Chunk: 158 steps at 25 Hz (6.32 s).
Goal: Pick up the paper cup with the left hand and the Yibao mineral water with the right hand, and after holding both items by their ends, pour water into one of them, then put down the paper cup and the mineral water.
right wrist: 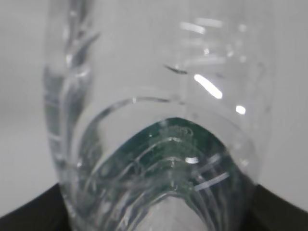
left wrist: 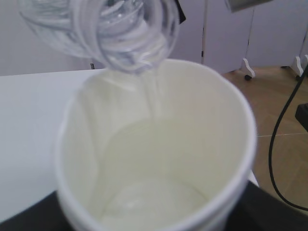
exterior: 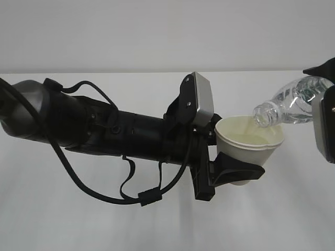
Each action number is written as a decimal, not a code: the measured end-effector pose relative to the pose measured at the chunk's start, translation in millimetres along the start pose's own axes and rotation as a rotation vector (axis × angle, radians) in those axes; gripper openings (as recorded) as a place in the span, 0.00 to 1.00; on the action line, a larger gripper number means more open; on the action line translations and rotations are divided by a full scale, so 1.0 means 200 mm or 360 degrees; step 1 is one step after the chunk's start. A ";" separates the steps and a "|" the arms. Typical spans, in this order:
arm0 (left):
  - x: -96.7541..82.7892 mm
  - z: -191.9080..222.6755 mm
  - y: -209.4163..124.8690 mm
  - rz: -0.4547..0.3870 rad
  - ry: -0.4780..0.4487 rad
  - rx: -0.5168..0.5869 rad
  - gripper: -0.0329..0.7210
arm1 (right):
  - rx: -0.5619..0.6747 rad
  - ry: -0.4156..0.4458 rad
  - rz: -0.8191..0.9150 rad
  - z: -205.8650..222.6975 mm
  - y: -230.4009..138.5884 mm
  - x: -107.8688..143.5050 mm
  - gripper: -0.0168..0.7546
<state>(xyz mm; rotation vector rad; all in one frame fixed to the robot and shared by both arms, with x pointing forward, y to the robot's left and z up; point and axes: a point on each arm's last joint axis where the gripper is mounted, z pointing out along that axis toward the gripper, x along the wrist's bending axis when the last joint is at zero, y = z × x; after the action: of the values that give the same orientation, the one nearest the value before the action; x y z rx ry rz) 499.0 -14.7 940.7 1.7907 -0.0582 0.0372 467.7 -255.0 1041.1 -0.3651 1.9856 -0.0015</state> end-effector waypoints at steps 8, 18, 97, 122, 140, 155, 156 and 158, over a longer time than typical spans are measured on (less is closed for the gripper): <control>0.00 0.00 0.00 -0.0001 0.0000 0.0000 0.62 | 0.0000 0.0000 -0.0010 0.00 0.00 0.00 0.63; 0.00 0.00 0.00 -0.0003 0.0000 0.0000 0.62 | 0.0000 0.0000 -0.0016 0.00 0.00 0.00 0.63; 0.00 0.00 0.00 -0.0007 0.0002 0.0011 0.62 | 0.0005 0.0000 -0.0036 0.00 0.00 0.00 0.63; 0.00 0.00 -0.01 -0.0007 0.0008 0.0020 0.62 | 0.0006 0.0000 0.0228 0.00 0.00 0.00 0.63; 0.00 0.00 -0.01 -0.0044 0.0018 0.0032 0.62 | 0.0001 -0.0001 0.0530 0.00 0.00 0.00 0.63; 0.01 0.00 0.01 -0.0080 0.0026 -0.0031 0.62 | -0.0029 0.0000 0.0626 0.00 0.01 0.00 0.63; 0.01 0.00 0.01 -0.0084 0.0030 -0.0035 0.62 | -0.0029 0.0000 0.0634 0.00 0.01 0.00 0.63; 0.01 0.00 0.01 -0.0088 0.0035 -0.0038 0.62 | -0.0029 0.0000 0.0648 0.00 0.01 0.00 0.63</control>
<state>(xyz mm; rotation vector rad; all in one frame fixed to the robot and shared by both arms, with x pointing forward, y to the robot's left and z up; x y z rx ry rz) 501.0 -15.1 942.9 1.7668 0.0065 0.0165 467.5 -253.5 1041.1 0.0329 2.0290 0.2748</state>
